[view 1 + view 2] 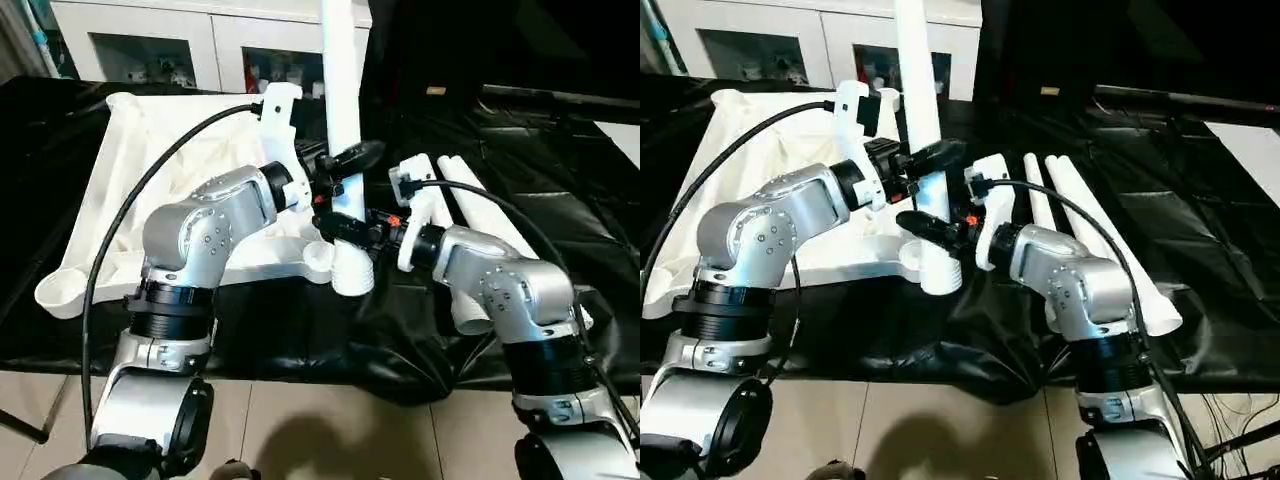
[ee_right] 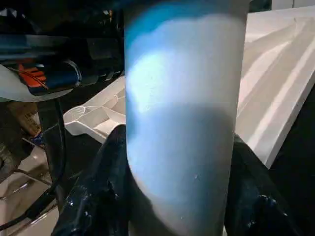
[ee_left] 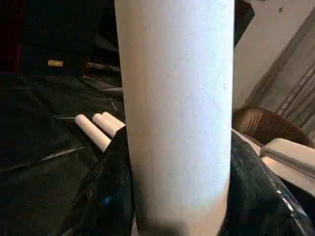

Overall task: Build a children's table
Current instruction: Pick table leg

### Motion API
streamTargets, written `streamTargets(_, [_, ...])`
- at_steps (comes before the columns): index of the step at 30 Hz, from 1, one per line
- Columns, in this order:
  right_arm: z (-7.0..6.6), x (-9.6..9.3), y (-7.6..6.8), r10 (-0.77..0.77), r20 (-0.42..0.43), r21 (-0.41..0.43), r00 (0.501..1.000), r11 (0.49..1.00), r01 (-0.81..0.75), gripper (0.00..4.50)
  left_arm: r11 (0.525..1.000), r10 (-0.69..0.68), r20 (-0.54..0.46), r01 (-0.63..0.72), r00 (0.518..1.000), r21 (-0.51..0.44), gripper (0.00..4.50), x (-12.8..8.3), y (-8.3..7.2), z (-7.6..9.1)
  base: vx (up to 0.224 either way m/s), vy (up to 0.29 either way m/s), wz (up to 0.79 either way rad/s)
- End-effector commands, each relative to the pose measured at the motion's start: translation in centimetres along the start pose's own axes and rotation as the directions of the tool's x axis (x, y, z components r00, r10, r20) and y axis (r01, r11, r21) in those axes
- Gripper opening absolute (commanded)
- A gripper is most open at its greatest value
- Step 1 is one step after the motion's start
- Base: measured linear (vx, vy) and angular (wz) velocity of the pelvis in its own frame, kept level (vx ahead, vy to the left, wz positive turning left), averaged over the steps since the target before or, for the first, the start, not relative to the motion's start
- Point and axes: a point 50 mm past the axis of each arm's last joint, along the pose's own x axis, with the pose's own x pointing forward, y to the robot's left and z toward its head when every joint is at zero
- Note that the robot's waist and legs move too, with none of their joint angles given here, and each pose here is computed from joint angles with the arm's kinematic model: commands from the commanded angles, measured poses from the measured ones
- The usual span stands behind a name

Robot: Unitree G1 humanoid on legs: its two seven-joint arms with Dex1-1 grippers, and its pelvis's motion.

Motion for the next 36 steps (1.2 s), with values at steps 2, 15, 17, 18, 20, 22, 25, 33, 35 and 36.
streamTargets(2, [0.8,0.1,0.0,-0.01,0.02,-0.053,1.0,0.999,0.011,1.86,1.0,0.026,0.037,-0.026,0.999,0.005,1.96,-0.3,0.3,1.0,0.0,0.0,0.0])
streamTargets(15, [1.0,-2.3,0.1,0.187,-0.071,-0.018,0.98,0.982,-0.189,3.01,0.985,-0.148,-0.037,0.151,0.988,0.088,1.86,-0.5,-0.8,0.9,0.0,0.0,0.0])
streamTargets(17, [1.0,-2.5,0.1,0.207,-0.082,-0.009,0.975,0.978,-0.208,3.01,0.981,-0.172,-0.042,0.175,0.984,0.087,1.86,-0.6,-1.0,1.0,0.0,0.0,0.0])
streamTargets(18, [0.9,-2.6,0.1,0.216,-0.087,-0.004,0.973,0.976,-0.217,3.01,0.977,-0.193,-0.045,0.196,0.98,0.086,1.86,-0.6,-1.3,1.0,0.0,0.0,0.0])
streamTargets(20, [0.9,-2.6,0.2,0.223,-0.091,0.003,0.971,0.975,-0.224,3.01,0.973,-0.209,-0.049,0.213,0.977,0.088,1.86,-0.6,-1.5,1.0,0.0,0.0,0.0])
streamTargets(22, [0.7,-2.6,0.2,0.24,-0.101,0.024,0.965,0.971,-0.239,3.01,0.961,-0.259,-0.051,0.262,0.965,0.088,1.86,-0.7,-2.1,0.9,0.0,0.0,0.0])
streamTargets(25, [0.5,-2.5,0.2,0.253,-0.119,0.035,0.96,0.967,-0.251,3.01,0.948,-0.299,-0.061,0.303,0.952,0.096,1.86,-0.7,-2.6,0.8,0.0,0.0,0.0])
streamTargets(33, [0.2,-2.3,0.3,0.282,-0.144,0.047,0.949,0.959,-0.278,3.01,0.93,-0.353,-0.058,0.357,0.934,0.084,1.86,-0.7,-3.2,1.0,0.0,0.0,0.0])
streamTargets(35, [0.3,-2.4,0.3,0.285,-0.145,0.049,0.948,0.959,-0.281,3.01,0.929,-0.356,-0.063,0.36,0.932,0.085,1.86,-0.8,-3.2,0.9,0.0,0.0,0.0])
streamTargets(36, [0.3,-2.4,0.3,0.289,-0.148,0.048,0.946,0.957,-0.285,3.01,0.927,-0.36,-0.07,0.365,0.93,0.084,1.86,-0.9,-3.2,0.9,0.0,0.0,0.0])
